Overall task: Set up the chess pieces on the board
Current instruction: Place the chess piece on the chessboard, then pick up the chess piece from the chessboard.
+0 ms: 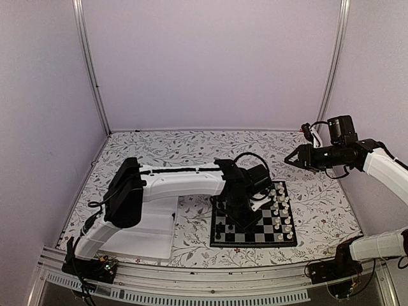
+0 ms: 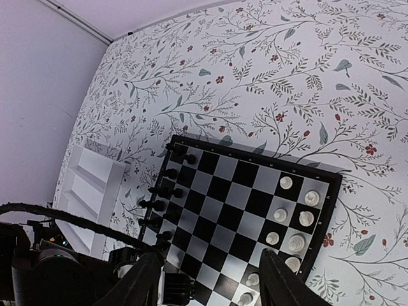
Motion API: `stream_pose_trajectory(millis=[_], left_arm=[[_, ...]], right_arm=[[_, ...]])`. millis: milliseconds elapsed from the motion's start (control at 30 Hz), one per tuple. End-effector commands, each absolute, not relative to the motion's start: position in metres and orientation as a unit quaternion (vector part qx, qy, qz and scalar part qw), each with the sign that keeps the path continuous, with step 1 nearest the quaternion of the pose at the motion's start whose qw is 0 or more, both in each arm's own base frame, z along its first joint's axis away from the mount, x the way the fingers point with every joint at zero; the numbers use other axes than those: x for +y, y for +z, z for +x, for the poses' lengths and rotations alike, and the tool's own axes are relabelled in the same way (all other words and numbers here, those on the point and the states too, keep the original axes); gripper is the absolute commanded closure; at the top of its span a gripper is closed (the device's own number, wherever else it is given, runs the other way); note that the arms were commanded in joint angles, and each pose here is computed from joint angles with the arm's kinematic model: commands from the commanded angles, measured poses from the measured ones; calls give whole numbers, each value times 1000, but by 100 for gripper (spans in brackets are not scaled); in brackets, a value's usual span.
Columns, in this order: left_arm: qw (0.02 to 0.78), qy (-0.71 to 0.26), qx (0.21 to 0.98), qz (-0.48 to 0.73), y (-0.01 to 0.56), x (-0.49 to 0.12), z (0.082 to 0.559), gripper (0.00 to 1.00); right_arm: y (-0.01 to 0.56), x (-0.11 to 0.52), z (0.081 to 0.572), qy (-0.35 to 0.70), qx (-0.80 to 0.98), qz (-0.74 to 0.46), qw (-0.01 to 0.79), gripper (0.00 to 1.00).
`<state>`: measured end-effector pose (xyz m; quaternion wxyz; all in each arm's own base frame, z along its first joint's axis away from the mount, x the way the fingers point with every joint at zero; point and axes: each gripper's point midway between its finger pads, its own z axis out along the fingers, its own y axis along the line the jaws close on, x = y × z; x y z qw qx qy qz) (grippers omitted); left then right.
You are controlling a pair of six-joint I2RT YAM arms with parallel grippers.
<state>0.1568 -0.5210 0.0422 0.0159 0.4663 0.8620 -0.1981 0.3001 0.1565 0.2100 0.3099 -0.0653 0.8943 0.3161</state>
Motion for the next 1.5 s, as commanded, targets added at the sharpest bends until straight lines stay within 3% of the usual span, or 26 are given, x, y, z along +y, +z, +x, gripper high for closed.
stream_pose_trajectory(millis=[0, 267, 533, 767, 1167, 1467], left_arm=[[30, -226, 855, 465, 56, -533, 164, 83], [102, -204, 858, 460, 124, -498, 188, 75], [256, -198, 875, 359, 198, -417, 246, 67], [327, -215, 879, 273, 229, -375, 280, 65], [321, -223, 881, 266, 218, -365, 284, 63], [316, -224, 884, 262, 211, -356, 286, 63]], right_arm=[[201, 159, 294, 318, 899, -74, 291, 44], [181, 160, 270, 311, 904, -111, 273, 50], [163, 188, 237, 300, 907, -175, 237, 59], [132, 228, 209, 246, 928, -238, 148, 60], [76, 270, 174, 121, 938, -325, 13, 57], [51, 260, 172, 60, 946, -319, -22, 57]])
